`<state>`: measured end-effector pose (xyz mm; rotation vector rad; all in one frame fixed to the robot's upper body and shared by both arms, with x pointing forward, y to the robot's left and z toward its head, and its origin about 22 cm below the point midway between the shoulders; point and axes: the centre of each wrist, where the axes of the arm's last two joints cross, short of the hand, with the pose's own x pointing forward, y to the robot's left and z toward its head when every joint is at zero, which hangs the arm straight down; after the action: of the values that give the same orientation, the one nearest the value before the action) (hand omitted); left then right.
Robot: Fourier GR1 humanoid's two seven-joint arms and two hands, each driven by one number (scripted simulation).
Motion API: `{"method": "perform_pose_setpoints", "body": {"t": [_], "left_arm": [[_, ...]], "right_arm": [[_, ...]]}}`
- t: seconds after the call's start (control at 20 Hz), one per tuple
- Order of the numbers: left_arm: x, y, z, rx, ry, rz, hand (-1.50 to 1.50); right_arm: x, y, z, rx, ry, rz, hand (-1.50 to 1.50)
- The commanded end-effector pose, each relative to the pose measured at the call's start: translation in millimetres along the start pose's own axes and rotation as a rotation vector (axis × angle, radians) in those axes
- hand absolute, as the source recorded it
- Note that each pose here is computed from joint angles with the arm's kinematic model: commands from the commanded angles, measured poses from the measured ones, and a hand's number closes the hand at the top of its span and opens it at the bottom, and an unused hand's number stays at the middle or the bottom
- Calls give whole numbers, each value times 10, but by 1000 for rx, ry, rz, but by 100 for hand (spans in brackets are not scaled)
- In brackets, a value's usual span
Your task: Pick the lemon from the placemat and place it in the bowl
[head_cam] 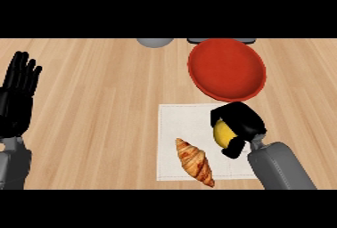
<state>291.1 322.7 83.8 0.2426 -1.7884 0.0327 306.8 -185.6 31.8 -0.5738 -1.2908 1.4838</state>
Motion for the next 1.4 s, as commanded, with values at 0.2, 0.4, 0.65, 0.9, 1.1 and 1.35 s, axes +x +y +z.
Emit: {"method": "perform_pose_setpoints", "body": {"t": [0.2, 0.4, 0.65, 0.9, 1.1, 1.35], "left_arm": [[-57, 262, 118, 89, 25, -26, 0], [-118, 224, 214, 77, 25, -28, 0], [-51, 290, 149, 47, 20, -24, 0], [-76, 208, 183, 12, 12, -22, 0], [-70, 374, 104, 24, 10, -8, 0], [62, 167, -109, -10, -5, -4, 0]], "right_arm": [[-1557, 22, 1174, -78, 688, -64, 150], [-1984, -90, 1925, -176, 943, -85, 150], [-2039, -511, 2656, -356, 1034, -29, 150], [-1621, -831, 2820, -496, 863, -106, 150], [-1186, -1218, 2870, -615, 768, -66, 150], [-831, -1608, 2784, -741, 612, -180, 150]]}}
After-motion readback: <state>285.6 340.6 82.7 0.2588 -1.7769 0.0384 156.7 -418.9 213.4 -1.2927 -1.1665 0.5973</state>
